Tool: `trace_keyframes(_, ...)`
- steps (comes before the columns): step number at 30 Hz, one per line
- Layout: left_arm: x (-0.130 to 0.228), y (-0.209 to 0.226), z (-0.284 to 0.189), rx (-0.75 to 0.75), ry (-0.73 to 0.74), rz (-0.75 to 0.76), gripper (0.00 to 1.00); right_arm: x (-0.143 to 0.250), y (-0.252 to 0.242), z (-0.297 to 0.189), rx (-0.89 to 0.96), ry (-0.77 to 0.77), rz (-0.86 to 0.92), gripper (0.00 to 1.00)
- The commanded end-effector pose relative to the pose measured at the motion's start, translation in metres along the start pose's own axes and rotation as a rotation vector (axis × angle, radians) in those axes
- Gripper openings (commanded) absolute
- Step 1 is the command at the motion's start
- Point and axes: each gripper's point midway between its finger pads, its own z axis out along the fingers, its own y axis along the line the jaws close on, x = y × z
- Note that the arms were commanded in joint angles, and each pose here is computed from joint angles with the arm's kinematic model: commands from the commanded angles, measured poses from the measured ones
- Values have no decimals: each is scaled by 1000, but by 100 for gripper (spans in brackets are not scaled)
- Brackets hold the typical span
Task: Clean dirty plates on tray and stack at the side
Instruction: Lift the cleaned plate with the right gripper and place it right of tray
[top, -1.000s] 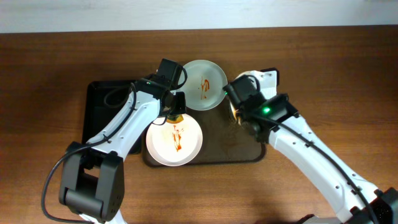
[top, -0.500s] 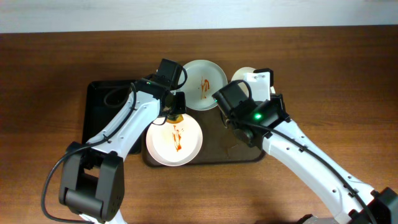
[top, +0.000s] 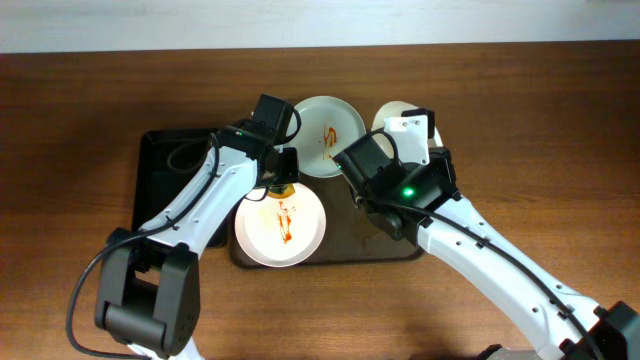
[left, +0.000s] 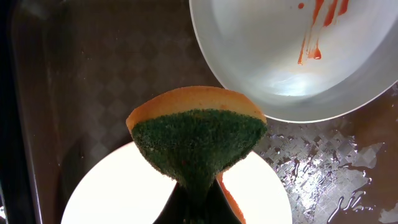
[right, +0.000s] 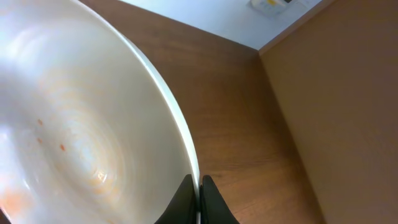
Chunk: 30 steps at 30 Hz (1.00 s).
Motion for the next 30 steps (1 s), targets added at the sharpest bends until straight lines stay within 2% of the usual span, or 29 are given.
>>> trace_keyframes(1,-6,0,-7,-1,-26,14,0,-3,-4,3,-23,20,129,4)
trace_keyframes(5,-6,0,-7,-1,-26,14,0,11,-2,31,-126,167,274,4)
trace_keyframes(10,-6,0,-7,-1,-26,14,0,40,-28,85,-163,372,442,4)
trace_keyframes(17,-7,0,-7,-1,-26,14,0,111,-63,157,-225,705,703,4)
trace_keyframes(19,-6,0,-7,-1,-26,15,0,142,-74,180,-216,804,758,4)
trace_keyframes(25,-6,0,-7,-1,-25,15,0,189,-76,220,-315,909,777,4)
trace_keyframes(28,-4,1,-7,-6,-15,15,0,191,-78,222,-356,908,790,4)
trace_keyframes(29,-1,2,-7,-10,-4,15,0,187,-76,220,-389,899,780,9)
trace_keyframes(30,1,3,-7,-13,3,15,0,184,-73,218,-417,893,774,24)
